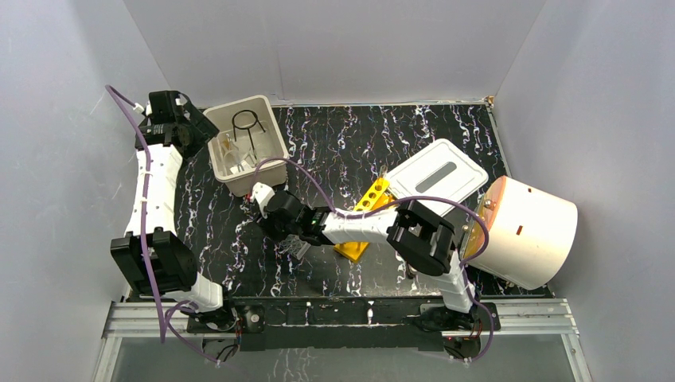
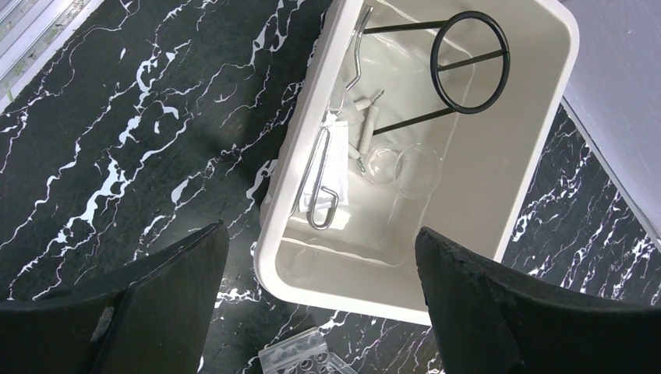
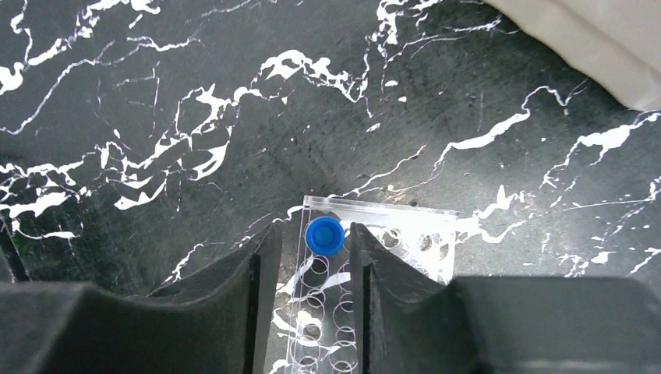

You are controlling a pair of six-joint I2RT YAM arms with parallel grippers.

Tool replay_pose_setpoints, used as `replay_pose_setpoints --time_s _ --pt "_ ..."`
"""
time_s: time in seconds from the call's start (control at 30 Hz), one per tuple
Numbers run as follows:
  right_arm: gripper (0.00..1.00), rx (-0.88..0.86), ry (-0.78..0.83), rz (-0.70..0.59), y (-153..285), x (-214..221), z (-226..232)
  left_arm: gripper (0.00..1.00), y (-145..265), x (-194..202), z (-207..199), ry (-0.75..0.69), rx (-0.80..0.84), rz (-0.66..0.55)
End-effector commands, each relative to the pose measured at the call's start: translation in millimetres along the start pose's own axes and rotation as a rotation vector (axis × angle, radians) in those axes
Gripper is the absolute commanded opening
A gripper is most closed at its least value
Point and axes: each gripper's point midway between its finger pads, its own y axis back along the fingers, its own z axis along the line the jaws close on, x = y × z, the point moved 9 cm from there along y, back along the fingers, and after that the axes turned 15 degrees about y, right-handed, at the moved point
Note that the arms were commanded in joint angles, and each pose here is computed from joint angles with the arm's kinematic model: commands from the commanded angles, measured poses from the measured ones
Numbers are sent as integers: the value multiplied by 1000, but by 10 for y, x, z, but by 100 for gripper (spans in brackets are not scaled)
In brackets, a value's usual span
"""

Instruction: Organize the chemistry lab equipment

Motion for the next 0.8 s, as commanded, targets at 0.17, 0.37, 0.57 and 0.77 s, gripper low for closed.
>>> replay_pose_setpoints --time_s 0.17,0.37,0.57,0.77 --pt "73 -7 13 -91 263 -596 -113 89 223 -119 -82 -26 57 -36" --pt "85 93 84 -270 1164 -1067 -463 89 389 -169 -194 -45 149 -37" --pt "72 162 1 -89 1388 -688 -1057 89 418 -166 -297 -66 187 -25" --pt "41 94 -1 82 1196 -410 -1180 89 408 -140 -291 -84 178 -28"
